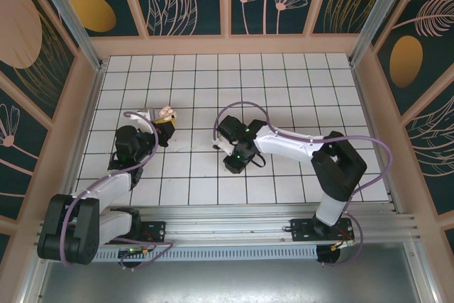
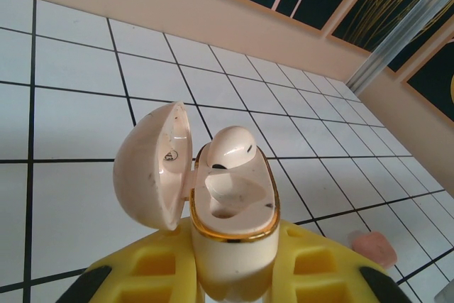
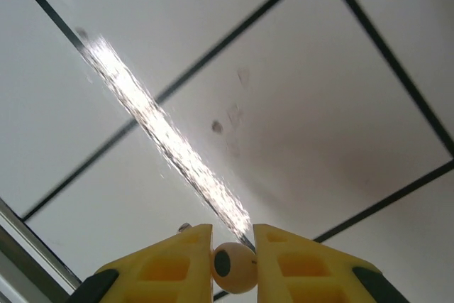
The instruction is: Insert wireless bluetooth earbuds into charging case
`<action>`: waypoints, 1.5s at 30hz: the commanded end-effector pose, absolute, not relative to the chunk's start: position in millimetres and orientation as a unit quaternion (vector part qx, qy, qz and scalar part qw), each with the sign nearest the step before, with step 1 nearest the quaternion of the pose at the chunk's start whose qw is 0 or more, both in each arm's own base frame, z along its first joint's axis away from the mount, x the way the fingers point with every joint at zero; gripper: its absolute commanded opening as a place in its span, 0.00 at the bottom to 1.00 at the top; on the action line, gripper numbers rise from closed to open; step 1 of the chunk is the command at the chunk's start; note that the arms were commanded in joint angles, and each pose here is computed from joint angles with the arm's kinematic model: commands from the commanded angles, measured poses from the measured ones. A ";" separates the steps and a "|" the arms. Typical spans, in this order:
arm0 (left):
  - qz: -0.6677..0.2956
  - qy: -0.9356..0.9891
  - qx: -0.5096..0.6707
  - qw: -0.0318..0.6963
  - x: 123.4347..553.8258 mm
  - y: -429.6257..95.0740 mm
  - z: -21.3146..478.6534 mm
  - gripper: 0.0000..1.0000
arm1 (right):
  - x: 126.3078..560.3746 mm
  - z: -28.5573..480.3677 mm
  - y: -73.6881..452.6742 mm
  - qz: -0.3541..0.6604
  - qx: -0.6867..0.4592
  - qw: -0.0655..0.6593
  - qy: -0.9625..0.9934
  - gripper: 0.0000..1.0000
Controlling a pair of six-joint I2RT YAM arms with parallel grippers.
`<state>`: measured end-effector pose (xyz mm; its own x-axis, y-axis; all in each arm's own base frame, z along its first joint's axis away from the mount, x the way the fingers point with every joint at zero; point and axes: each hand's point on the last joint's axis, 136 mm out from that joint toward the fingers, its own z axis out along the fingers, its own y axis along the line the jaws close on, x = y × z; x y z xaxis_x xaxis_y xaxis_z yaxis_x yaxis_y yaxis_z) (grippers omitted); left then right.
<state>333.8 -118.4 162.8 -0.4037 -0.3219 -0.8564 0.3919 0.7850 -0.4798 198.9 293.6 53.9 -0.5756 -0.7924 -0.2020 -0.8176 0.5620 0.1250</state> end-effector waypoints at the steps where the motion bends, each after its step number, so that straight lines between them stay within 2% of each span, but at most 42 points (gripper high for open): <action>1: -0.330 0.758 0.037 0.561 337.4 -119.8 181.3 0.08 | 192.1 36.7 274.8 0.058 -0.480 0.009 0.875 0.18; 19: -0.330 0.759 0.034 0.561 337.7 -119.1 181.5 0.08 | 226.7 21.6 307.5 0.036 -0.547 0.016 0.836 0.19; 28: -0.327 0.758 0.033 0.564 338.0 -118.2 184.3 0.08 | 241.8 47.1 320.4 0.050 -0.527 0.064 0.846 0.35; 32: -0.325 0.758 0.033 0.564 337.5 -117.5 184.5 0.08 | 253.2 70.1 318.7 0.063 -0.454 0.110 0.882 0.36; 38: -0.323 0.758 0.033 0.565 336.9 -117.0 184.6 0.08 | 260.8 97.8 302.2 0.111 -0.180 0.137 0.968 0.34; 42: -0.325 0.758 0.036 0.564 337.2 -118.1 185.5 0.08 | 246.8 99.9 297.3 0.176 -0.064 0.121 0.975 0.35; 45: -0.325 0.759 0.036 0.562 337.2 -118.1 185.0 0.08 | 241.8 95.5 299.7 0.194 -0.031 0.113 0.974 0.35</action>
